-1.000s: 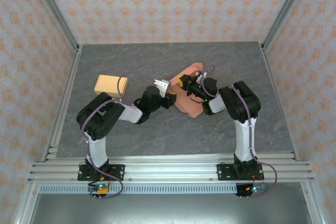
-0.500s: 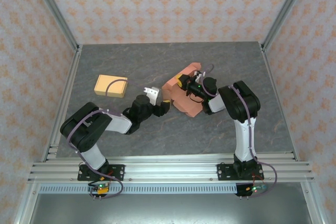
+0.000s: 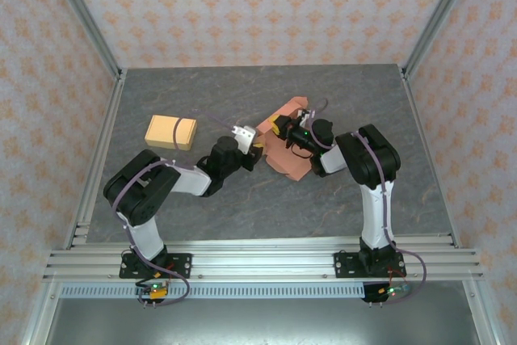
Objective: Fold the paper box
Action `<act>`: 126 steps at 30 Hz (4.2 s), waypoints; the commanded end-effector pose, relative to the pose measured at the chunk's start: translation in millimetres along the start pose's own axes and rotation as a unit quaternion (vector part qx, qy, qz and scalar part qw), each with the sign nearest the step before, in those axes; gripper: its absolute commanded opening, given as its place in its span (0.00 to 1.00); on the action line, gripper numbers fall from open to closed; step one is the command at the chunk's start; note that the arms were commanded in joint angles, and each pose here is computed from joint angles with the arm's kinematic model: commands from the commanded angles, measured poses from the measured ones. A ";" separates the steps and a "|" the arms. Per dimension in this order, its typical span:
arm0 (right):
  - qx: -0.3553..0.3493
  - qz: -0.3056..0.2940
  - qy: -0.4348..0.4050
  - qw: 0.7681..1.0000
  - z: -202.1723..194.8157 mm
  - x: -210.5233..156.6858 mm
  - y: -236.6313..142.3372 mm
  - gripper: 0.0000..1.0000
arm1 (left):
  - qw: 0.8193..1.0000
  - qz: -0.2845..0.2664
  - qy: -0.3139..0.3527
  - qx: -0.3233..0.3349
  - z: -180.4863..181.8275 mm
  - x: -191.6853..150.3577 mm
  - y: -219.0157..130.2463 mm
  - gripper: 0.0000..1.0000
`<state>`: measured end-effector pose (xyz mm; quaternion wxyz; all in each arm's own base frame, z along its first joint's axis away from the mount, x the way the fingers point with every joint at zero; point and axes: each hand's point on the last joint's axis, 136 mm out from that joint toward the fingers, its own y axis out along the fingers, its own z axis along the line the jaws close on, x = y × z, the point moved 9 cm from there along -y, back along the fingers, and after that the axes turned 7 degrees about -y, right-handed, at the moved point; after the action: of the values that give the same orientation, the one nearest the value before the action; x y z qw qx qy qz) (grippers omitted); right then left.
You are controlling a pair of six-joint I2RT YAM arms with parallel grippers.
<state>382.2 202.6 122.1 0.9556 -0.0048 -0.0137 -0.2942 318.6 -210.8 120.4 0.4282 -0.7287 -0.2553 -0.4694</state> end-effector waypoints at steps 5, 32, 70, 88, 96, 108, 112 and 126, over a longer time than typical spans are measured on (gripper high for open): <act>0.023 0.018 -0.016 0.999 6.3 -4.8 7.2 0.00 | 1.000 0.021 -0.001 -0.002 0.3 -2.1 18.5 0.33; 0.007 -0.028 -0.003 1.000 1.1 -20.5 3.9 0.00 | 0.996 0.030 -0.056 0.063 -16.0 -2.7 50.0 0.50; -0.125 -0.131 -0.157 0.971 75.4 -34.6 -101.1 0.45 | 0.992 0.053 -0.011 0.112 0.7 17.3 43.8 0.05; -0.438 0.167 -0.416 0.779 141.6 -1.2 -105.6 0.52 | 0.979 0.117 0.127 -0.110 -7.0 50.6 51.3 0.08; -0.403 0.301 -0.401 0.766 108.7 13.2 -66.0 0.58 | 0.983 0.100 0.125 -0.090 -4.3 47.3 50.3 0.12; -0.384 0.355 -0.455 0.721 118.6 13.9 -67.2 0.60 | 0.978 0.082 0.158 -0.109 -26.0 37.0 36.8 0.12; -0.354 0.398 -0.413 0.739 104.2 -1.3 -72.7 0.59 | 0.980 0.083 0.134 -0.118 -30.4 32.8 28.6 0.13; -0.387 0.361 -0.352 0.772 71.5 -19.0 -58.1 0.38 | 0.996 0.042 0.070 0.024 -9.7 37.9 25.4 0.40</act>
<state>329.5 156.7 197.3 0.8406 -0.4653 -0.2488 0.1224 338.5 -240.2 122.2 0.4714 -0.7202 -0.1163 -0.4955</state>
